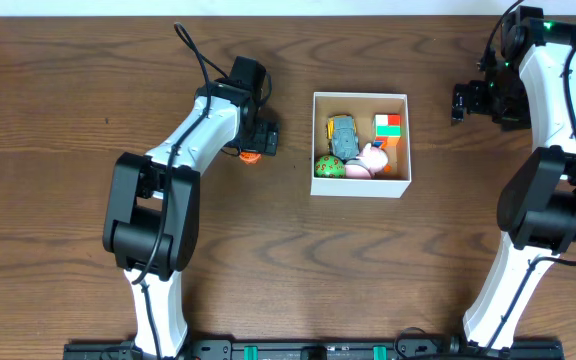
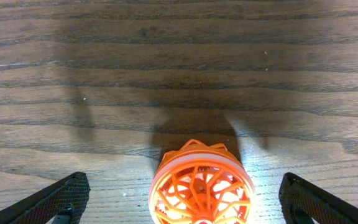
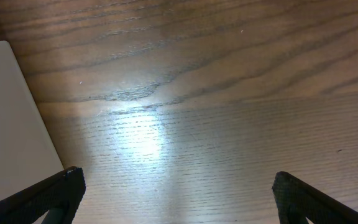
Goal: Pack container
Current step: 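Lower the left gripper and close it on the orange toy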
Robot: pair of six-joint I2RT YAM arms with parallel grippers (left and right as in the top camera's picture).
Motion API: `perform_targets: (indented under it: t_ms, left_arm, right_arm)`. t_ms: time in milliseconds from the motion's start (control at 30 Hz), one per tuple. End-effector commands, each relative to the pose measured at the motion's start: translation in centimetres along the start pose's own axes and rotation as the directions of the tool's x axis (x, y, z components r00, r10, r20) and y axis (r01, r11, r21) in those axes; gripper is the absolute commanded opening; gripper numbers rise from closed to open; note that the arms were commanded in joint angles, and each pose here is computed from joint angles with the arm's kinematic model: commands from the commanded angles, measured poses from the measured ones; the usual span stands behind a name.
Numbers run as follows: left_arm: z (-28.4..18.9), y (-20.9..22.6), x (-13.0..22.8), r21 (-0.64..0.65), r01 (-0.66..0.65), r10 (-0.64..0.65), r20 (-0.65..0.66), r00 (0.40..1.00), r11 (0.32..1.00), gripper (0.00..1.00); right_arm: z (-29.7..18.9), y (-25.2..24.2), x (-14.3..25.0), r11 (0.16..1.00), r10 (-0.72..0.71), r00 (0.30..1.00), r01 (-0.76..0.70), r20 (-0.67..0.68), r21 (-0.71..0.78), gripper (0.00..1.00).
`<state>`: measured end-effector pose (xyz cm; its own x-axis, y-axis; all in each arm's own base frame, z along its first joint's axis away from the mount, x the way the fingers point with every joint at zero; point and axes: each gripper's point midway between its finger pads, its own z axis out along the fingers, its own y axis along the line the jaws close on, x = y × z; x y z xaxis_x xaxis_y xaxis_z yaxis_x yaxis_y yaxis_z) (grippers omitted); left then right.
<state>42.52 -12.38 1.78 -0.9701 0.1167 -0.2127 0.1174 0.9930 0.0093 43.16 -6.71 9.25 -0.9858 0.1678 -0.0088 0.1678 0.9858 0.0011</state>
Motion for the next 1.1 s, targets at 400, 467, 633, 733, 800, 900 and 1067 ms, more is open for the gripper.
perform_targets:
  t_ms: [400, 467, 633, 733, 800, 900, 1067]
  left_arm:
    - [2.6, 0.6, 1.5, -0.034, 0.021, -0.023, -0.072, 0.997, 0.999, 0.98]
    - [2.6, 0.6, 1.5, -0.033, 0.021, -0.023, -0.069, 0.997, 0.999, 0.98]
    - [2.6, 0.5, 1.4, -0.033, 0.021, -0.023, -0.067, 0.997, 0.999, 0.98]
    - [2.4, 0.6, 1.4, -0.033, 0.021, -0.023, -0.067, 0.997, 0.999, 0.98]
    - [2.2, 0.6, 1.4, -0.033, 0.021, -0.023, -0.066, 0.998, 0.999, 0.99]
    - [1.8, 0.6, 1.4, -0.032, 0.021, -0.023, -0.062, 0.998, 0.999, 0.88]
    - [1.1, 0.6, 1.4, -0.031, 0.022, -0.024, -0.059, 0.998, 0.999, 0.76]
  right_arm:
    - [0.2, 0.2, 0.1, 1.0, -0.016, 1.0, 0.016, -0.006, 0.0, 0.99]
    - [0.2, 0.2, 0.1, 1.0, -0.016, 1.0, 0.016, -0.006, 0.0, 0.99]
    - [0.2, 0.2, 0.1, 1.0, -0.016, 1.0, 0.016, -0.006, 0.0, 0.99]
    - [0.2, 0.2, 0.1, 1.0, -0.016, 1.0, 0.016, -0.006, 0.0, 0.99]
    - [0.2, 0.2, 0.1, 1.0, -0.016, 1.0, 0.016, -0.006, 0.0, 0.99]
    - [0.2, 0.2, 0.1, 1.0, -0.016, 1.0, 0.016, -0.006, 0.0, 0.99]
    - [0.2, 0.2, 0.1, 1.0, -0.016, 1.0, 0.016, -0.006, 0.0, 0.99]
